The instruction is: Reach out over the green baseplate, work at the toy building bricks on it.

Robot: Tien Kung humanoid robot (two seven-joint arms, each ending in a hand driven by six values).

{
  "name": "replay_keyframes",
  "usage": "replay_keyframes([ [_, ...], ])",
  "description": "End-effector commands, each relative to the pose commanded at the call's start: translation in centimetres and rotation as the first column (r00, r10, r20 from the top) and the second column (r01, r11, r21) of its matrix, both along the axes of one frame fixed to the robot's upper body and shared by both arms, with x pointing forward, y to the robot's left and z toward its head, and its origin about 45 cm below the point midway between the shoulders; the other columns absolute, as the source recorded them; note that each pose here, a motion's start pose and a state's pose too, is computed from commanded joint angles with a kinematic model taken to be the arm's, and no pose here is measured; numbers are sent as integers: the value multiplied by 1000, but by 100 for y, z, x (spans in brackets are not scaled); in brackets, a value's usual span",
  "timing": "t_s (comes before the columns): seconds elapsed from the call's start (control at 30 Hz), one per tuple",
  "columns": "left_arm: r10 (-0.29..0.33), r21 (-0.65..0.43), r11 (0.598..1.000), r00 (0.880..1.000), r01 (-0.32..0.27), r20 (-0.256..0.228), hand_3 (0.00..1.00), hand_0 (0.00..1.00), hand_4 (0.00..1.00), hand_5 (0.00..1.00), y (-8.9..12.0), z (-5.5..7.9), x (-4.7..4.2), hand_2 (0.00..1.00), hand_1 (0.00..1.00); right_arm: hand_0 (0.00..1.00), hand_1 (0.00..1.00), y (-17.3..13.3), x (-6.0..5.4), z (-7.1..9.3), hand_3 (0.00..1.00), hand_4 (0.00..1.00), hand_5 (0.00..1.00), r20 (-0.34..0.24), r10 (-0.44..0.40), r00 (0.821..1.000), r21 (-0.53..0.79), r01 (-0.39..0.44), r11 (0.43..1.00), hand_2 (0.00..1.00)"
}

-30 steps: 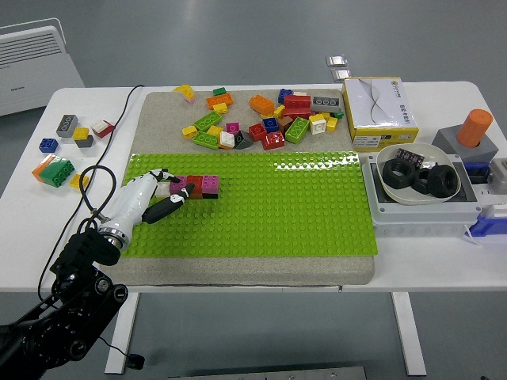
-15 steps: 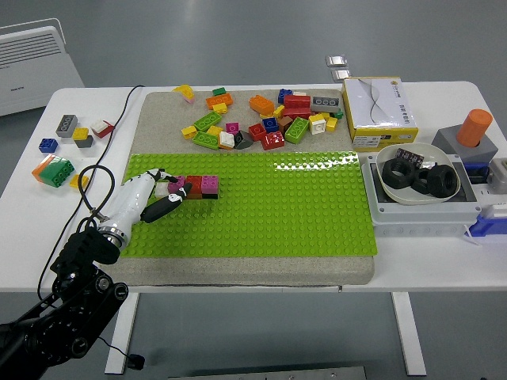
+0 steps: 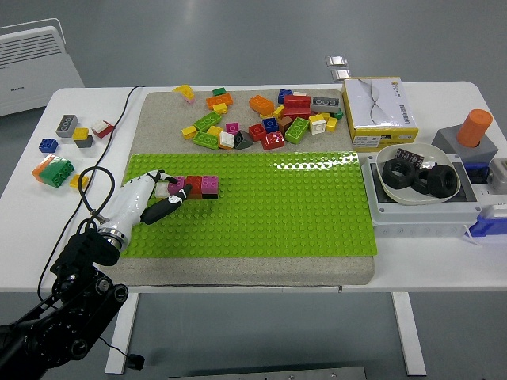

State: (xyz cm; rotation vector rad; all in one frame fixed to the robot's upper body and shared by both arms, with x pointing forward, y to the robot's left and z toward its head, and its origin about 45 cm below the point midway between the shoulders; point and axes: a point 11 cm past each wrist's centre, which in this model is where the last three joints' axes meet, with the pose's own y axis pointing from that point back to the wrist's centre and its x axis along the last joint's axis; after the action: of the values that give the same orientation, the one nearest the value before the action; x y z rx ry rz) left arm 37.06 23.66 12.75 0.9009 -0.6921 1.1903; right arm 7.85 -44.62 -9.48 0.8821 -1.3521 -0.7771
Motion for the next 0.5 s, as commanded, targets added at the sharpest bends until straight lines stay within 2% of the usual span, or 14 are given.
replay_keyframes([
  [0.5, -3, 11, 1000, 1000, 3, 9, 706, 932, 792, 982, -13, 14, 17, 933, 928, 520, 499, 1, 17, 3, 815, 898, 998, 3, 0, 1000, 0, 0, 1000, 737],
])
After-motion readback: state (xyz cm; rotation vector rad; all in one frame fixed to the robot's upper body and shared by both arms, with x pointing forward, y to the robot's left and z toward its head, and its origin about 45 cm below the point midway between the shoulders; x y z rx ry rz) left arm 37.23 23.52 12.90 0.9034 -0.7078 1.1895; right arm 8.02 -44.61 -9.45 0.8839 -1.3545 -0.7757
